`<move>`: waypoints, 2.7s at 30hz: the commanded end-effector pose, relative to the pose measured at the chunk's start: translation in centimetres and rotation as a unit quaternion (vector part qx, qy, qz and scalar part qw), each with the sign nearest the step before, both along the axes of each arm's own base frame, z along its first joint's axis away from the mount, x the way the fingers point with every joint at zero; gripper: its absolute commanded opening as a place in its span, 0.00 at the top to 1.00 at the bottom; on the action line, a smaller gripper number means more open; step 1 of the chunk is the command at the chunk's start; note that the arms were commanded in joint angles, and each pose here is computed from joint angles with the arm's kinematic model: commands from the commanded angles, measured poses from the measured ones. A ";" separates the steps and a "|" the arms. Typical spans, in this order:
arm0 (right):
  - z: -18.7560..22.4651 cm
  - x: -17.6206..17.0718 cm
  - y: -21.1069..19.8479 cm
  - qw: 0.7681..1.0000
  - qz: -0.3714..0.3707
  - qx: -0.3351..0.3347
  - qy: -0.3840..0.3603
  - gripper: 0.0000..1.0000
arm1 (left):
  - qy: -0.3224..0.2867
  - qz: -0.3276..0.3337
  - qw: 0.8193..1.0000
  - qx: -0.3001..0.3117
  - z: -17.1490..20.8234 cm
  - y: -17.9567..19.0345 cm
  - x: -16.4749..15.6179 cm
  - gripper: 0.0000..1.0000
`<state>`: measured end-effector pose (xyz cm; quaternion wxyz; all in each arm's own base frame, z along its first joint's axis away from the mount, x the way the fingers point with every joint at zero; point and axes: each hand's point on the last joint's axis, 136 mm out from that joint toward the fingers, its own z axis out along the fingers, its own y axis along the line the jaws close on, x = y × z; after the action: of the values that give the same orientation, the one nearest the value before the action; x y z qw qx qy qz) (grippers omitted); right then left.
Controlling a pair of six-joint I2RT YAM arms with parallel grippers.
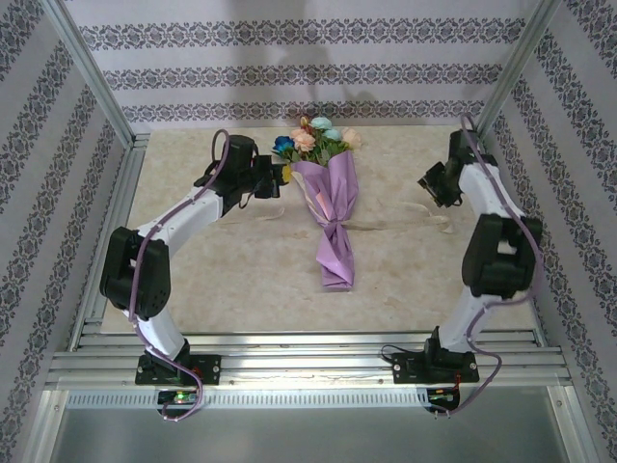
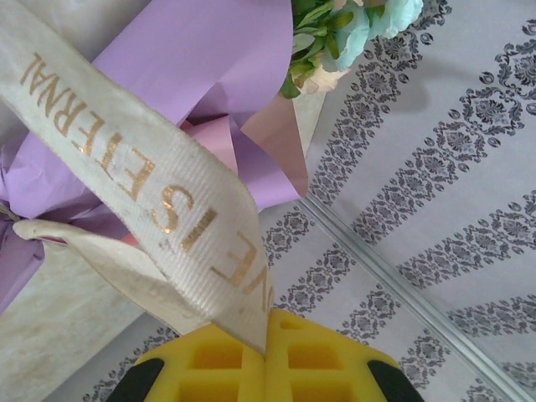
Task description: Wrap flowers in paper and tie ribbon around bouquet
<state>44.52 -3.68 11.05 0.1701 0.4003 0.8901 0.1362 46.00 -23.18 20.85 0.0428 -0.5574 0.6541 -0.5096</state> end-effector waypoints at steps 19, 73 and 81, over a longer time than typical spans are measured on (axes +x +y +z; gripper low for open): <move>-8.6 -0.1 -2.2 0.915 0.300 -0.171 0.208 0.46 | 0.006 -0.059 0.996 -0.065 1.3 -7.5 -2.7 1.00; 32.4 2.1 32.8 0.865 0.302 0.190 -0.352 1.00 | -0.280 -0.274 0.892 0.226 -4.5 -13.8 -7.0 1.00; 29.2 -0.1 41.4 0.804 0.435 0.269 -0.303 1.00 | -0.357 -0.314 0.814 0.335 -6.5 -15.1 -7.8 1.00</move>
<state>47.73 33.33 41.89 0.3099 0.0079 0.8010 0.5122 37.64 -38.07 12.94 0.2217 -0.1192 0.8679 -0.4283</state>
